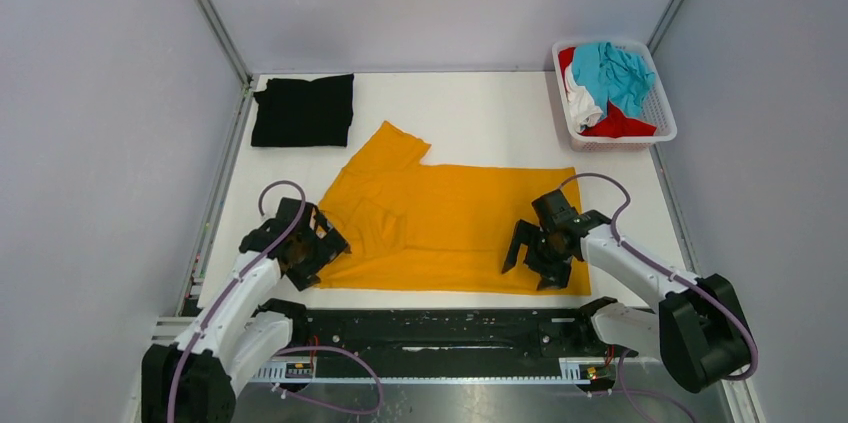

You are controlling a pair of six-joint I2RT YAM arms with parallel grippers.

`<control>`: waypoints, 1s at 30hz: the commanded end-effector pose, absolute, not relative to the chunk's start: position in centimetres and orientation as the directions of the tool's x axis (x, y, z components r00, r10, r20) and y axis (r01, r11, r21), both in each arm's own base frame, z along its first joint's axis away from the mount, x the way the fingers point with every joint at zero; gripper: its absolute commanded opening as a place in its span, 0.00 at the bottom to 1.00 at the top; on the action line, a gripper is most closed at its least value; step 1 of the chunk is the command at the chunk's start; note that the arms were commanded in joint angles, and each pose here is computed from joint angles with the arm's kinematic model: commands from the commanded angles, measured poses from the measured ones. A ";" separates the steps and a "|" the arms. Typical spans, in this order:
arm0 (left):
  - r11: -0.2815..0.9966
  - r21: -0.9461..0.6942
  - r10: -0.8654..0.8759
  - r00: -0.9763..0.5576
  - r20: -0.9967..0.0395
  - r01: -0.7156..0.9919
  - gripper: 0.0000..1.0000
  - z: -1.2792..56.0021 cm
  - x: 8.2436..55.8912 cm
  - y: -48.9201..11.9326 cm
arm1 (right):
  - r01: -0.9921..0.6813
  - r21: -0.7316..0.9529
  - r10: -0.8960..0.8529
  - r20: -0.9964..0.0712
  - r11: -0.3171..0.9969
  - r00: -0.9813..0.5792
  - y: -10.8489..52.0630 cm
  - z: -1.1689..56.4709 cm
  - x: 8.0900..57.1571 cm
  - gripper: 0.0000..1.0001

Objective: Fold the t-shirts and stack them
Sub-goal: Fold the flattened tshirt in 1/3 of the way

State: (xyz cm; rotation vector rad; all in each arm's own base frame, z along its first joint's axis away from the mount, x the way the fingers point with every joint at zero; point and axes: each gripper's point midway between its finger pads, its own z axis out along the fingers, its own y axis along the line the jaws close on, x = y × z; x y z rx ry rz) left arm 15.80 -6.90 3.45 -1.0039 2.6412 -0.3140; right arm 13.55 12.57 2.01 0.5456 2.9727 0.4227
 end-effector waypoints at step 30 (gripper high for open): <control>0.760 -0.447 -0.635 -0.684 -0.358 -0.471 0.99 8.6 25.0 -10.3 | 0.166 0.475 0.425 -0.511 0.864 -0.747 13.8 10.4 22.7 0.98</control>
